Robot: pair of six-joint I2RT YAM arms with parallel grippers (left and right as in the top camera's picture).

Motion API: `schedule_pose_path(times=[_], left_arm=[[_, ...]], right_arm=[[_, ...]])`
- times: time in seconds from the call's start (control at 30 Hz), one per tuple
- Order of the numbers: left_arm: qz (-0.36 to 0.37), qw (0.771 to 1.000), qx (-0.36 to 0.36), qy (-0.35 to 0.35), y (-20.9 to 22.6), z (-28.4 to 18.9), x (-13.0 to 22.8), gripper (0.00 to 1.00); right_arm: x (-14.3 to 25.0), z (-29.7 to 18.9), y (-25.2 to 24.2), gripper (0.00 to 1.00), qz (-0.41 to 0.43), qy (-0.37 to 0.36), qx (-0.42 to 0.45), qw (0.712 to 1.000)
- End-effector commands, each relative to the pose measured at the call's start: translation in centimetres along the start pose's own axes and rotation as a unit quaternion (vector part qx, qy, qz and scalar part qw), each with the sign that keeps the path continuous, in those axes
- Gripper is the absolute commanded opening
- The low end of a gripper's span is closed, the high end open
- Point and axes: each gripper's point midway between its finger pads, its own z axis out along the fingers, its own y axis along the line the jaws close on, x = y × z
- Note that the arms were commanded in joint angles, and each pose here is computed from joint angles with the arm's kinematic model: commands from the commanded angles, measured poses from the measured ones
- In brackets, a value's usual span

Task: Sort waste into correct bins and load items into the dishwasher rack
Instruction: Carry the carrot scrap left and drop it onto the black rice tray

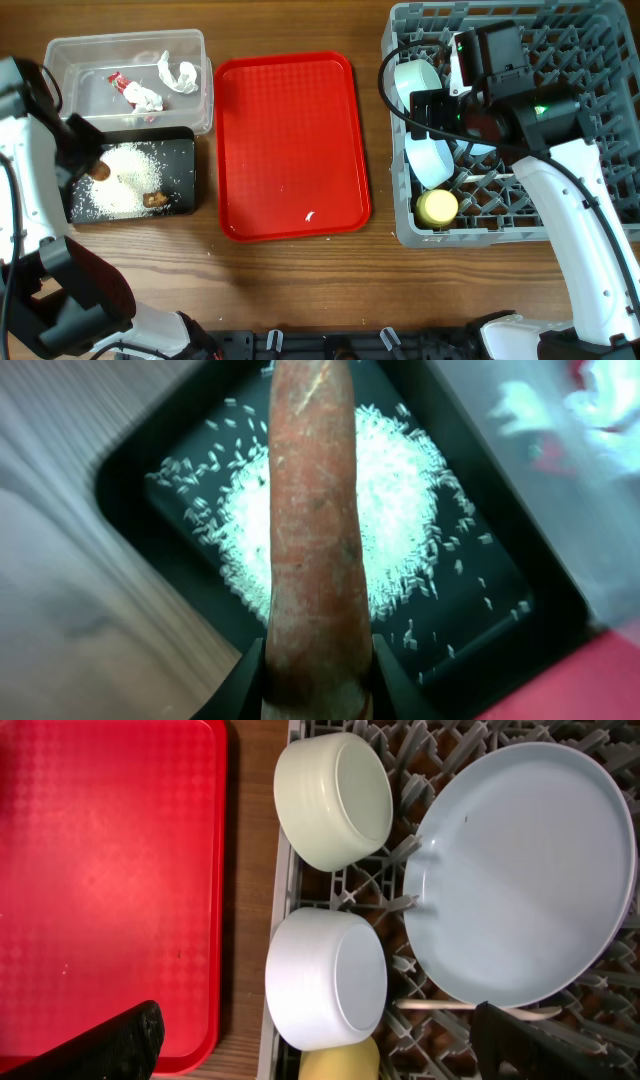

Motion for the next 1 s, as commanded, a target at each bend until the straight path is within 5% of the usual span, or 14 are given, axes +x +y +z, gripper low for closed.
schedule_pose_path(times=[0.0,0.2,0.43,0.77,0.83,0.9,0.97], left_arm=[[-0.04,0.999,0.01,0.012,0.1,3.8,1.7,0.04],[-0.154,0.988,-0.016,-0.023,1.4,6.7,1.7,0.04],[-0.308,0.949,-0.062,-0.027,3.3,8.4,3.1,0.04],[-0.348,0.935,-0.066,-0.027,3.5,9.2,3.5,0.08],[-0.346,0.935,-0.066,-0.027,3.5,9.2,3.5,0.23],[-0.336,0.939,-0.066,-0.026,3.5,9.2,3.5,0.63],[-0.324,0.943,-0.066,-0.026,3.5,9.2,3.5,0.75]], right_arm=[[0.0,0.2,0.1,1.0,0.005,0.003,-0.004,1.0],[0.1,0.2,0.1,1.0,0.005,0.004,-0.004,1.0],[0.1,0.2,0.6,1.0,0.005,0.006,-0.019,1.0],[0.2,0.2,0.6,1.0,0.004,0.007,-0.018,1.0],[0.2,0.2,0.6,1.0,0.004,0.007,-0.018,1.0],[0.2,0.2,0.6,1.0,0.004,0.007,-0.018,1.0],[0.2,0.2,0.6,1.0,0.004,0.007,-0.018,1.0]])
